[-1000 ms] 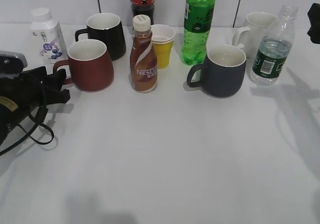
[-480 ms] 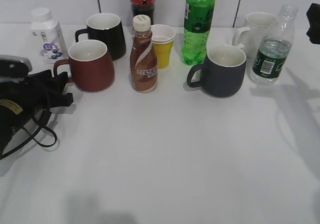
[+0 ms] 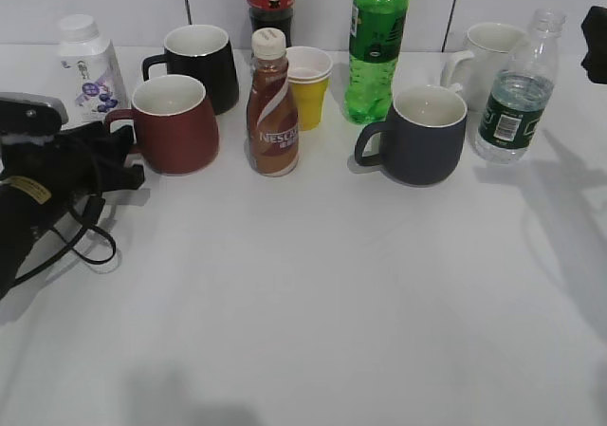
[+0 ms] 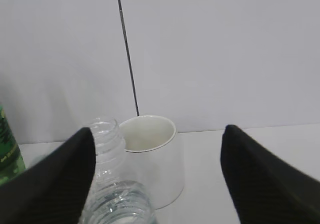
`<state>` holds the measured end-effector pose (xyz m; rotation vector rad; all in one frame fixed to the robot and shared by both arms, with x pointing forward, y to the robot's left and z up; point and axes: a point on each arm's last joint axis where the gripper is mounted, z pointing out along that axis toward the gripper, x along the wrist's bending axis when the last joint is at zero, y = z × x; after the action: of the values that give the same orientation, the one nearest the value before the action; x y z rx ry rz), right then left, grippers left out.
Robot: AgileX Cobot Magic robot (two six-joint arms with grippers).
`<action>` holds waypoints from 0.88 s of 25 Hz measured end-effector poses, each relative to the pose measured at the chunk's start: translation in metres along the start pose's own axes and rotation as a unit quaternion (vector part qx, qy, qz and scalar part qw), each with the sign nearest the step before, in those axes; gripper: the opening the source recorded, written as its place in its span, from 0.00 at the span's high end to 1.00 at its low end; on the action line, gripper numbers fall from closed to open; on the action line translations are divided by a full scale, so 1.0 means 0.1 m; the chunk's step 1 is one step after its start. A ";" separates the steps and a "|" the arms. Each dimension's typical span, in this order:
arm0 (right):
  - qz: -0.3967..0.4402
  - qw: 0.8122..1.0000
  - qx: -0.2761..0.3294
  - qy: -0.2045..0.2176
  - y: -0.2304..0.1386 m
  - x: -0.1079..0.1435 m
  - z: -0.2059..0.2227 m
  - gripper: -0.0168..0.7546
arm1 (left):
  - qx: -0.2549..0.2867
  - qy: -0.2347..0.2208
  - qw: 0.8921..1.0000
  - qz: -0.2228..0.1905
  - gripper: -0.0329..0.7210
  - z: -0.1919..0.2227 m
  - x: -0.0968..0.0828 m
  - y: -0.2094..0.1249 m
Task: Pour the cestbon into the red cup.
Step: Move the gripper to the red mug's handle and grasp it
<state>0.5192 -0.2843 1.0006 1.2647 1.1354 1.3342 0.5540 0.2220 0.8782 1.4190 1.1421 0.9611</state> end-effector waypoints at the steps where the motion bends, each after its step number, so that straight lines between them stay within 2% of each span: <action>1: 0.000 1.000 0.000 0.000 0.00 0.00 0.00 0.22 | -0.002 0.000 1.000 0.000 0.54 0.01 0.00 0.01; 12: 0.000 1.000 0.006 -0.001 -0.04 0.00 0.01 0.22 | -0.014 0.000 1.000 -0.001 0.55 0.26 -0.01 0.16; 22: -0.002 1.000 0.028 -0.002 -0.16 -0.02 0.05 0.22 | -0.019 -0.016 1.000 0.007 0.74 0.42 -0.04 0.16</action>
<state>0.5246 -0.2837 0.9844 1.3039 1.1780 1.3040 0.5963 0.2080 0.8878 1.4099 1.0860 0.9611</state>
